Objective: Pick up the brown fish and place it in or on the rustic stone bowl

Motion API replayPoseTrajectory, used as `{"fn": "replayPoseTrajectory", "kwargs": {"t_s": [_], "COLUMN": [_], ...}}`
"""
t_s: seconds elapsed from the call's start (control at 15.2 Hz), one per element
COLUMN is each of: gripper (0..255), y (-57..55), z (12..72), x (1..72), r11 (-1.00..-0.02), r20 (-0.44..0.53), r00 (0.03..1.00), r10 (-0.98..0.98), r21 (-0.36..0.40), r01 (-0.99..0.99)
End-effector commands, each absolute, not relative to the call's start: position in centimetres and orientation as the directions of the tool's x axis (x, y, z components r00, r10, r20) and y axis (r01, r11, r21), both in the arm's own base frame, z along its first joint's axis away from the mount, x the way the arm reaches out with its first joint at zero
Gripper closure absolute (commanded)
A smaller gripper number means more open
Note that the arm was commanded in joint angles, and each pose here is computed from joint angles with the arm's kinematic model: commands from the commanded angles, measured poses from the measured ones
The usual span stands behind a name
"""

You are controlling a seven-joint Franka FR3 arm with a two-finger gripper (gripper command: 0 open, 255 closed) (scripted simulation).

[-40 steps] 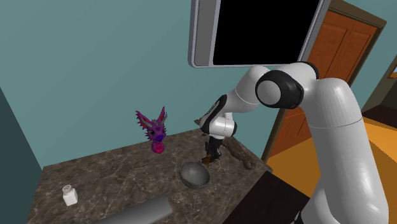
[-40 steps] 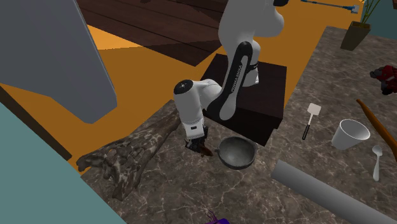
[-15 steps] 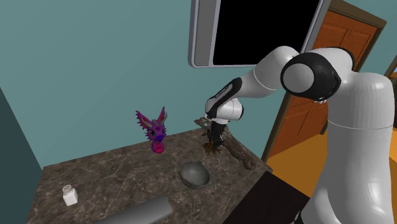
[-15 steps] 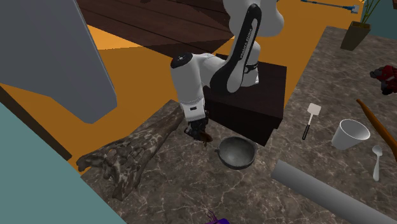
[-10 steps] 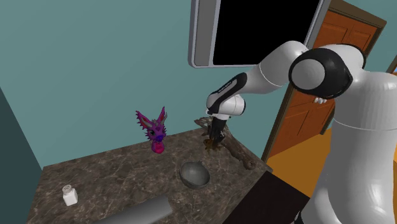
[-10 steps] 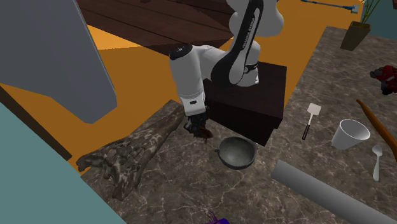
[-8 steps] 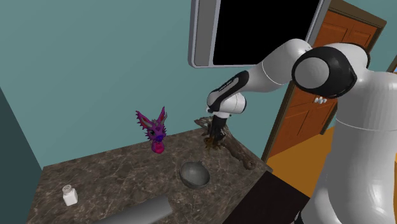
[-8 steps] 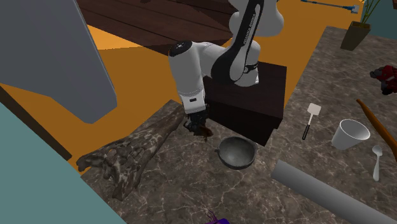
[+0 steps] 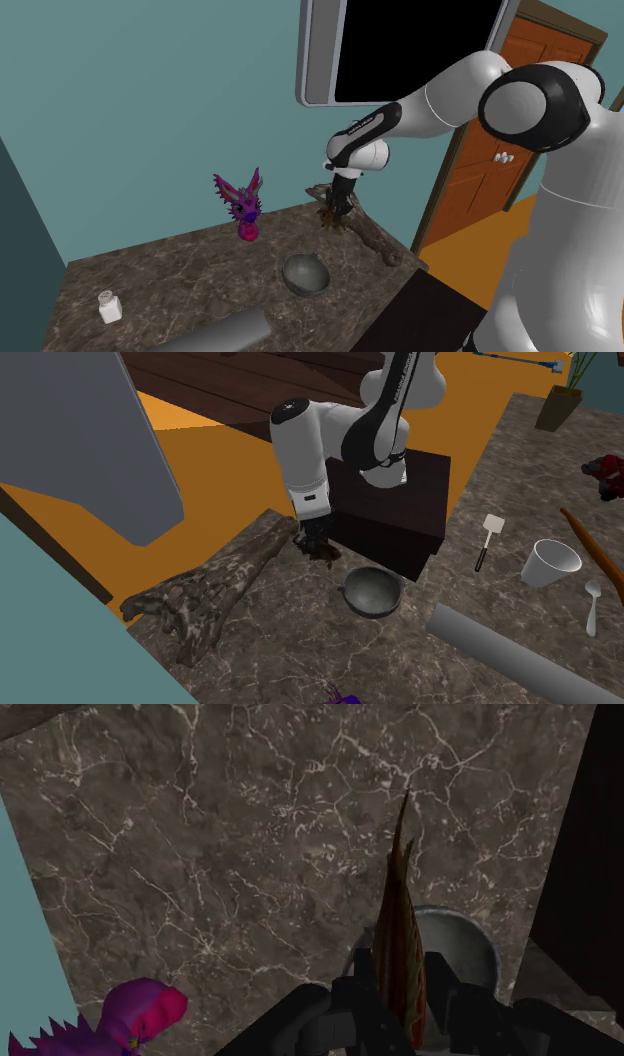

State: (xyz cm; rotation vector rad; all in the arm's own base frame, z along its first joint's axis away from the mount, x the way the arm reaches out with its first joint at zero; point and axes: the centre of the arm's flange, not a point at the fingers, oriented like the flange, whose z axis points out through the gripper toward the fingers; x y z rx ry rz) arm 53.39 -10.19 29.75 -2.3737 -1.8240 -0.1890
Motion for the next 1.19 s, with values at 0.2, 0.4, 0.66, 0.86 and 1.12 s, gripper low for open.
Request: {"fn": "replayPoseTrajectory", "kwargs": {"t_s": [0.2,0.4,0.66,0.86,1.12], "gripper": [255,255,255,255,255], "y": [-3.8,0.1,3.8,3.8,3.8], "z": [30.2,30.4,30.1,28.5,26.4], "x": [52.1,51.5,50.8,50.8,50.8], "r11": [-0.254,-0.254,-0.254,-0.254,-0.254], "r20": [0.185,0.185,0.185,0.185,0.185], "r00": [0.256,0.256,0.256,0.256,0.256], "r10": [0.949,0.949,0.949,0.949,0.949], "r21": [-0.036,-0.036,-0.036,-0.036,-0.036], "r01": [0.966,0.966,0.966,0.966,0.966]}}
